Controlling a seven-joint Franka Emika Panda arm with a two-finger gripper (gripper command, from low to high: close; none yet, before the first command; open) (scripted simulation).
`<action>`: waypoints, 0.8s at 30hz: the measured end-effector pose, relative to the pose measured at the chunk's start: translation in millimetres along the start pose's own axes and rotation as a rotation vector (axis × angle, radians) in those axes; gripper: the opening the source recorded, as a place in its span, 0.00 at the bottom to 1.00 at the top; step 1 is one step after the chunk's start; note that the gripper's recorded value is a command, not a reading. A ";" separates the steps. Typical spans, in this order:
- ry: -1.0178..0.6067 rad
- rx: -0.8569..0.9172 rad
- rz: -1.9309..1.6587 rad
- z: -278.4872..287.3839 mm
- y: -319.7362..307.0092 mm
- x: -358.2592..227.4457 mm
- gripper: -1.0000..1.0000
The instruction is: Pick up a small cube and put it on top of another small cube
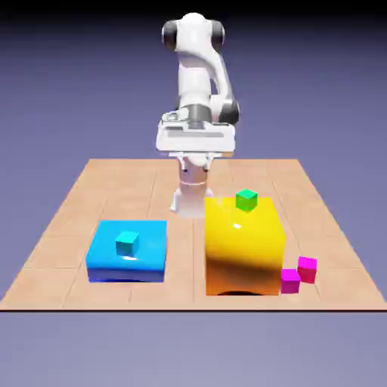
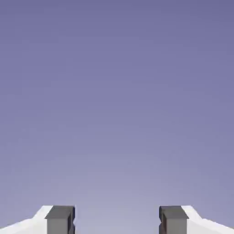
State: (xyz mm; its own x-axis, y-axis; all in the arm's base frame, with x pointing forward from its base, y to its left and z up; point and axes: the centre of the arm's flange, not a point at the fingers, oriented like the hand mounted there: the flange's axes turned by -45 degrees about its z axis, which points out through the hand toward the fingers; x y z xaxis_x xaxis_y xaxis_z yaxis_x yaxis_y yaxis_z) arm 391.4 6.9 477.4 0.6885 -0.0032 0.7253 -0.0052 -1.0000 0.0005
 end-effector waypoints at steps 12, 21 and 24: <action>0.119 -0.086 0.490 -124.7 -81.6 105.0 0.50; 0.137 -0.163 0.769 -162.2 -211.5 116.6 0.50; 0.125 -0.209 0.848 -152.5 -260.9 107.4 0.50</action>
State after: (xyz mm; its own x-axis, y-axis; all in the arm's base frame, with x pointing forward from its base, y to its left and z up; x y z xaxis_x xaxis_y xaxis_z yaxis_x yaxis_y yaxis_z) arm 356.1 268.0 660.1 0.3080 -0.7313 0.6086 -0.6192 -0.6397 -0.4554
